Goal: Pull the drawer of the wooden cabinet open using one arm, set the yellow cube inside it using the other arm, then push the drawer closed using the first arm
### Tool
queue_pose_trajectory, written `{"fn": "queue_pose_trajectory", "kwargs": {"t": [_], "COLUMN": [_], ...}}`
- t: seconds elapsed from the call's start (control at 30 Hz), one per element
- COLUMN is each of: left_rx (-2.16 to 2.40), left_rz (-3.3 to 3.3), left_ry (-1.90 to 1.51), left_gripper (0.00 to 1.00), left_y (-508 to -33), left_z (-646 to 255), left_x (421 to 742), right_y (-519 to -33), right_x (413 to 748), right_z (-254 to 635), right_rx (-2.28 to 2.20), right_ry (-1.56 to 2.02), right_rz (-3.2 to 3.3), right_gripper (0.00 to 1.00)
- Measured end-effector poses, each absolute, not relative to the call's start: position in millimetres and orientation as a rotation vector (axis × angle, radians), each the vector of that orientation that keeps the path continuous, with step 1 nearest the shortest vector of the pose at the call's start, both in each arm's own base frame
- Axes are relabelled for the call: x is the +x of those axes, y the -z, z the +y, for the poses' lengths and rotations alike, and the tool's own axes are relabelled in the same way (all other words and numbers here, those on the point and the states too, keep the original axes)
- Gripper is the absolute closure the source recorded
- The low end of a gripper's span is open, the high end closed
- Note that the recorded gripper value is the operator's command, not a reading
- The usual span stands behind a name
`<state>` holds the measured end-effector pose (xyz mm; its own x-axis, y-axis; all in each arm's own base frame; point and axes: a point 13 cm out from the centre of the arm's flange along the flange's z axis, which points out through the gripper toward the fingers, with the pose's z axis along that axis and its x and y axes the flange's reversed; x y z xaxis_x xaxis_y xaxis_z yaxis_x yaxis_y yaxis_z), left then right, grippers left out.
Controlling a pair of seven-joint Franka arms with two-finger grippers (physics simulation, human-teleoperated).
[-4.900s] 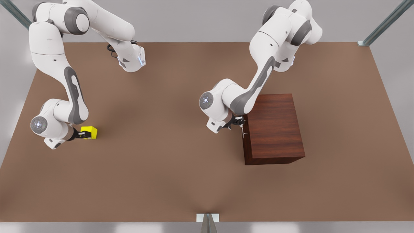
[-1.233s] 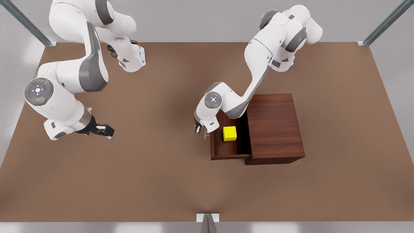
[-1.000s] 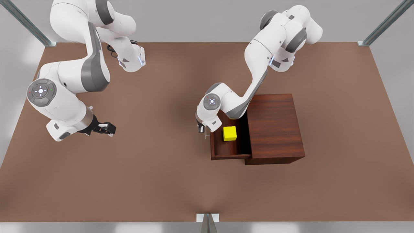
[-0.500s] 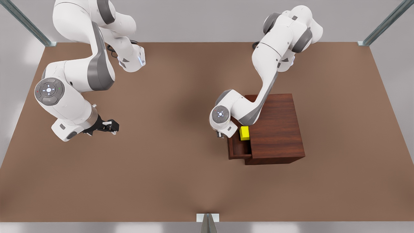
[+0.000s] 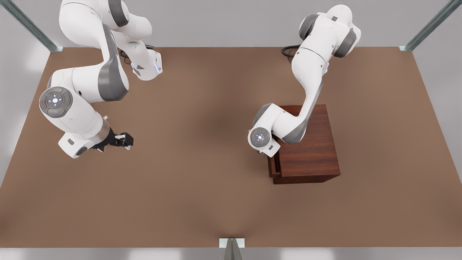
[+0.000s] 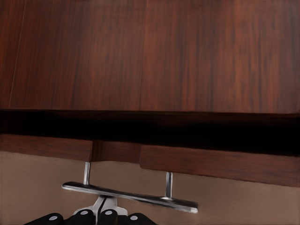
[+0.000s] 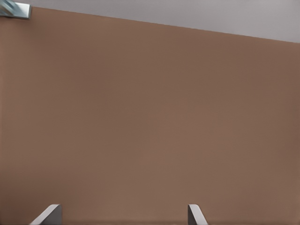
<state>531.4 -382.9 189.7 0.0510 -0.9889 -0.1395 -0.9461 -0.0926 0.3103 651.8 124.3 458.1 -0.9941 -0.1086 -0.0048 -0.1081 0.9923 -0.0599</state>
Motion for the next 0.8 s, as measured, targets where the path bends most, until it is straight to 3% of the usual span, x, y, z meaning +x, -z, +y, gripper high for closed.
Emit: {"fn": "queue_pose_trajectory", "kwargs": {"t": [0.53, 0.57, 0.6, 0.7, 0.8], "left_rx": [2.070, 2.065, 2.065, 2.086, 2.142], "left_rz": [-2.089, -2.095, -2.105, -2.135, -2.098], "left_ry": [0.566, 0.565, 0.544, 0.346, 0.171], "left_gripper": [0.77, 0.18, 0.00, 0.00, 0.00], "left_y": [-190, -191, -194, -229, -280], "left_z": [-349, -350, -353, -379, -323], "left_x": [534, 534, 537, 565, 620], "right_y": [-463, -463, -463, -463, -463], "right_x": [651, 651, 651, 651, 652], "right_z": [96, 96, 96, 92, 88], "right_rx": [-0.126, -0.126, -0.127, -0.123, -0.117], "right_ry": [0.092, 0.091, 0.091, 0.091, 0.091], "right_rz": [3.139, 3.139, 3.140, 3.141, 3.143], "right_gripper": [0.00, 0.00, 0.00, 0.00, 0.00]}}
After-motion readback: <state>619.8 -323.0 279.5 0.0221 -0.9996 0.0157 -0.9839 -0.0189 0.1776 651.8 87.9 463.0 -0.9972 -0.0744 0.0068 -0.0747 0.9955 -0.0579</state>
